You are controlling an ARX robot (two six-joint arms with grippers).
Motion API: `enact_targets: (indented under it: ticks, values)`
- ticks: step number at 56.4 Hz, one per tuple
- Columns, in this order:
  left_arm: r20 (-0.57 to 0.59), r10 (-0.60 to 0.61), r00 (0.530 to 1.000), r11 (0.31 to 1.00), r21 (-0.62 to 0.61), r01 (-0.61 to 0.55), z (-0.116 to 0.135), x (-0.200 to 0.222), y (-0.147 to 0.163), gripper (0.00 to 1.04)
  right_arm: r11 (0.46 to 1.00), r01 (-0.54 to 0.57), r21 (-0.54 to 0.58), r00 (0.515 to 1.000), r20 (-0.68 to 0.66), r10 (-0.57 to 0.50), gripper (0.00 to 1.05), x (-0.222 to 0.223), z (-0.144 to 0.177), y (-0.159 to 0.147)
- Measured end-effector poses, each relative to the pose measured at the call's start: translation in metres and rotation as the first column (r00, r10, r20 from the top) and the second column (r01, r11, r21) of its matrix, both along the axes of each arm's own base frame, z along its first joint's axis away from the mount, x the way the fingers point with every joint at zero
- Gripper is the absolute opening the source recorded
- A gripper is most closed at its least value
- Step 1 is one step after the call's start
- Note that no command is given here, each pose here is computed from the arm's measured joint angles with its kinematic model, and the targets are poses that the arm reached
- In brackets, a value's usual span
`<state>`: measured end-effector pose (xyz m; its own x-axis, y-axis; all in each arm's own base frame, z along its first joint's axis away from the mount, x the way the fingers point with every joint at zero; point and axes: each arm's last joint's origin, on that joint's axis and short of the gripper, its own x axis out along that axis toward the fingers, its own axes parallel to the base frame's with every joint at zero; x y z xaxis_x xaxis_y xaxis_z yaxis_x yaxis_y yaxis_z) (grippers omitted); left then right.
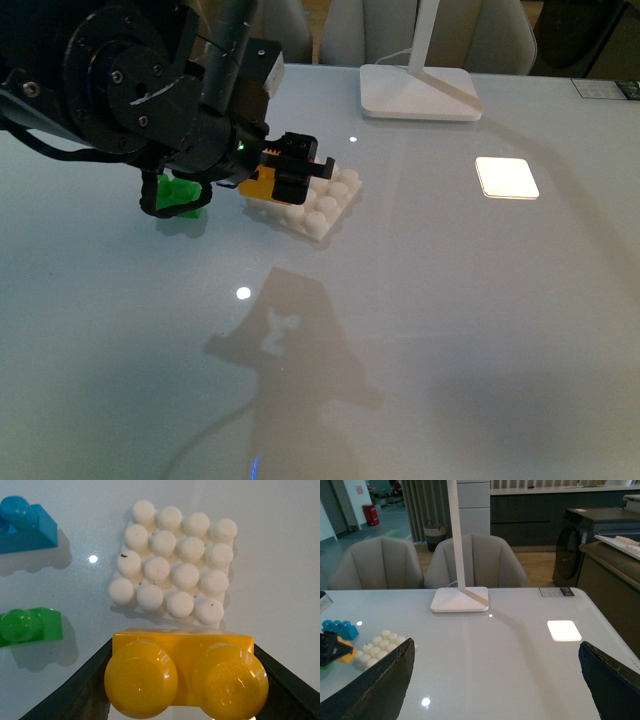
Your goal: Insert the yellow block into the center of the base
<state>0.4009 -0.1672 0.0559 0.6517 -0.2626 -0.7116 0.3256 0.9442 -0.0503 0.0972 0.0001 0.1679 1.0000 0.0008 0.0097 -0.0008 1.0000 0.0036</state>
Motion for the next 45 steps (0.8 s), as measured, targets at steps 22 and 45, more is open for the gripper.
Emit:
enact_targets:
  ticks: [22, 45]
  values:
    - [-0.028, 0.003, 1.0, 0.998, 0.069, -0.001, -0.012, 0.025, -0.025, 0.64, 1.0, 0.0, 0.0, 1.0, 0.0, 0.0, 0.96, 0.0, 0.0, 0.0]
    - [-0.036, -0.036, 0.999, 0.996, 0.08, 0.039, -0.016, 0.03, -0.055, 0.64, 1.0, 0.0, 0.0, 1.0, 0.0, 0.0, 0.96, 0.0, 0.0, 0.0]
